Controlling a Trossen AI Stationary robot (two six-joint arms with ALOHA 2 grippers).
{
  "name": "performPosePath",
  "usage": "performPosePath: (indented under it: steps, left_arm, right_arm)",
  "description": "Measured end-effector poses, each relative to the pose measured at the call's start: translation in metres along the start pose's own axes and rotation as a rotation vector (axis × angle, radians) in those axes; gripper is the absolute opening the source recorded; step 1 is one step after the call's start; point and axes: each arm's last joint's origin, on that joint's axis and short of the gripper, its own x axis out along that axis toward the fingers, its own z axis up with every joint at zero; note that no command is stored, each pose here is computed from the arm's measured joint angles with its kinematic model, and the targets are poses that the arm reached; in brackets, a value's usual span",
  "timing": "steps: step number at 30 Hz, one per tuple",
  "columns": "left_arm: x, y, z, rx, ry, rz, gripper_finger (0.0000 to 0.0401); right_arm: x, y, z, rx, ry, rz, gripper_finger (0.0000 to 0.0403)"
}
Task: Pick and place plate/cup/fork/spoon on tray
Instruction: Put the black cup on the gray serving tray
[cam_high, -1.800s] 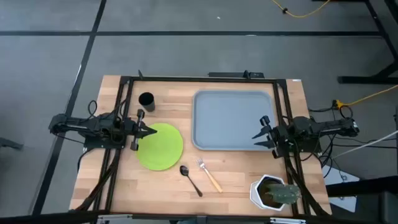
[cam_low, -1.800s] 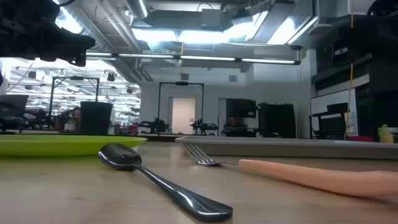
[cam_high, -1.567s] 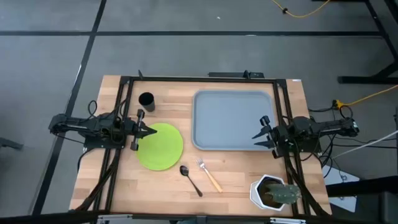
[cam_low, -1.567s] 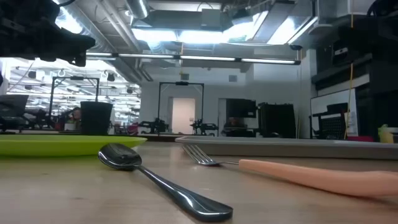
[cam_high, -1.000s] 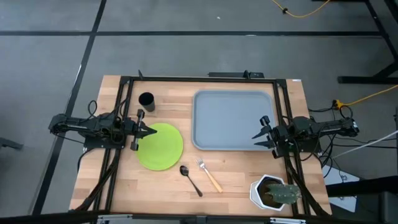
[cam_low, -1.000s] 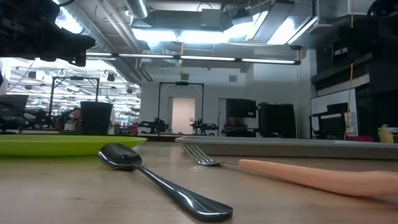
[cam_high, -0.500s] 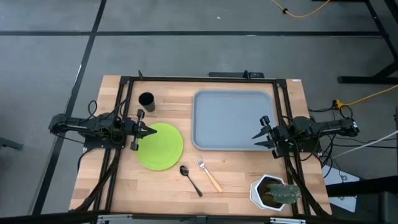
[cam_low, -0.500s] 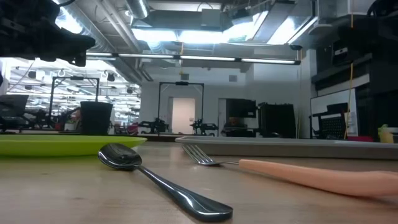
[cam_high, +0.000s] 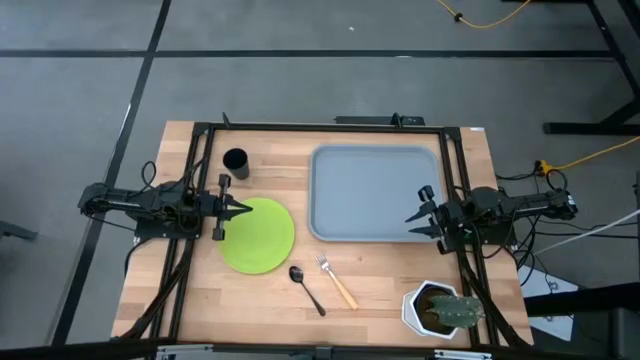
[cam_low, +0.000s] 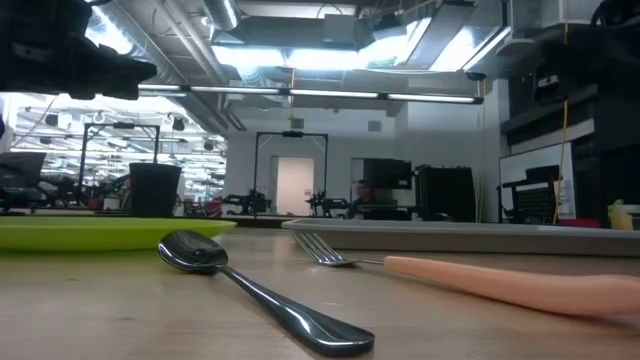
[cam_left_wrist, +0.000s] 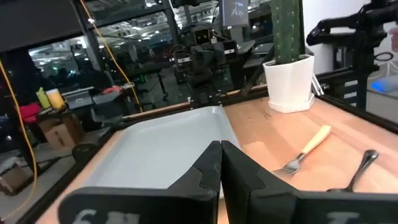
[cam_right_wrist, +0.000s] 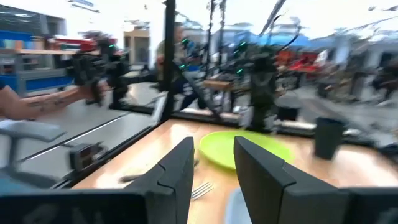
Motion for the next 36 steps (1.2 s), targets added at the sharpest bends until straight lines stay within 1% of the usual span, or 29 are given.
performPosePath:
  steps: [5, 7, 10, 12, 13, 15, 17, 19, 21, 22, 23, 25, 27, 29, 32, 36]
  left_arm:
    - [0.000, 0.001, 0.006, -0.007, -0.062, 0.013, 0.0001]
    - [-0.001, 0.003, 0.011, -0.001, -0.113, 0.035, 0.0001]
    - [-0.003, 0.007, 0.023, -0.006, -0.232, 0.123, 0.0001]
    - [-0.006, 0.011, 0.031, -0.025, -0.305, 0.197, 0.0001]
    - [-0.007, 0.012, 0.034, -0.048, -0.339, 0.222, 0.0001]
    - [-0.009, 0.013, 0.038, -0.069, -0.389, 0.233, 0.0001]
    - [-0.010, 0.015, 0.043, -0.037, -0.430, 0.274, 0.0001]
    - [-0.012, 0.020, 0.048, -0.079, -0.466, 0.354, 0.0001]
    - [-0.011, 0.027, 0.057, -0.172, -0.403, 0.497, 0.0001]
    - [-0.009, 0.031, 0.059, -0.202, -0.321, 0.583, 0.0001]
    - [-0.006, 0.034, 0.061, -0.205, -0.210, 0.658, 0.0001]
    - [0.000, 0.038, 0.064, -0.176, -0.003, 0.751, 0.0001]
    - [0.008, 0.042, 0.073, -0.131, 0.132, 0.776, 0.0001]
    - [0.016, 0.045, 0.081, -0.050, 0.248, 0.769, 0.0001]
    - [0.027, 0.052, 0.098, 0.040, 0.343, 0.776, 0.0001]
    - [0.037, 0.060, 0.102, 0.165, 0.554, 0.758, 0.0001]
  right_arm:
    - [0.000, -0.004, 0.007, -0.037, -0.069, -0.118, 0.0120]
    - [-0.001, -0.005, 0.012, -0.038, -0.119, -0.177, 0.0120]
    - [-0.003, -0.007, 0.019, -0.036, -0.190, -0.241, 0.0120]
    - [-0.004, -0.008, 0.023, -0.035, -0.228, -0.250, 0.0120]
    - [-0.004, -0.008, 0.025, -0.036, -0.246, -0.251, 0.0120]
    - [-0.005, -0.008, 0.027, -0.045, -0.267, -0.253, 0.0120]
    - [-0.006, -0.008, 0.030, -0.089, -0.300, -0.270, 0.0120]
    - [-0.008, -0.008, 0.035, -0.137, -0.345, -0.293, 0.0120]
    - [-0.009, -0.008, 0.039, -0.176, -0.381, -0.307, 0.0120]
    - [-0.010, -0.008, 0.040, -0.197, -0.392, -0.313, 0.0120]
    - [-0.010, -0.008, 0.041, -0.216, -0.399, -0.318, 0.0120]
    - [-0.010, -0.008, 0.041, -0.256, -0.393, -0.334, 0.0120]
    - [-0.010, -0.009, 0.041, -0.269, -0.389, -0.349, 0.0120]
    - [-0.011, -0.009, 0.041, -0.267, -0.385, -0.367, 0.0120]
    - [-0.011, -0.009, 0.041, -0.265, -0.384, -0.372, 0.0120]
    - [-0.011, -0.009, 0.041, -0.265, -0.383, -0.372, 0.0120]
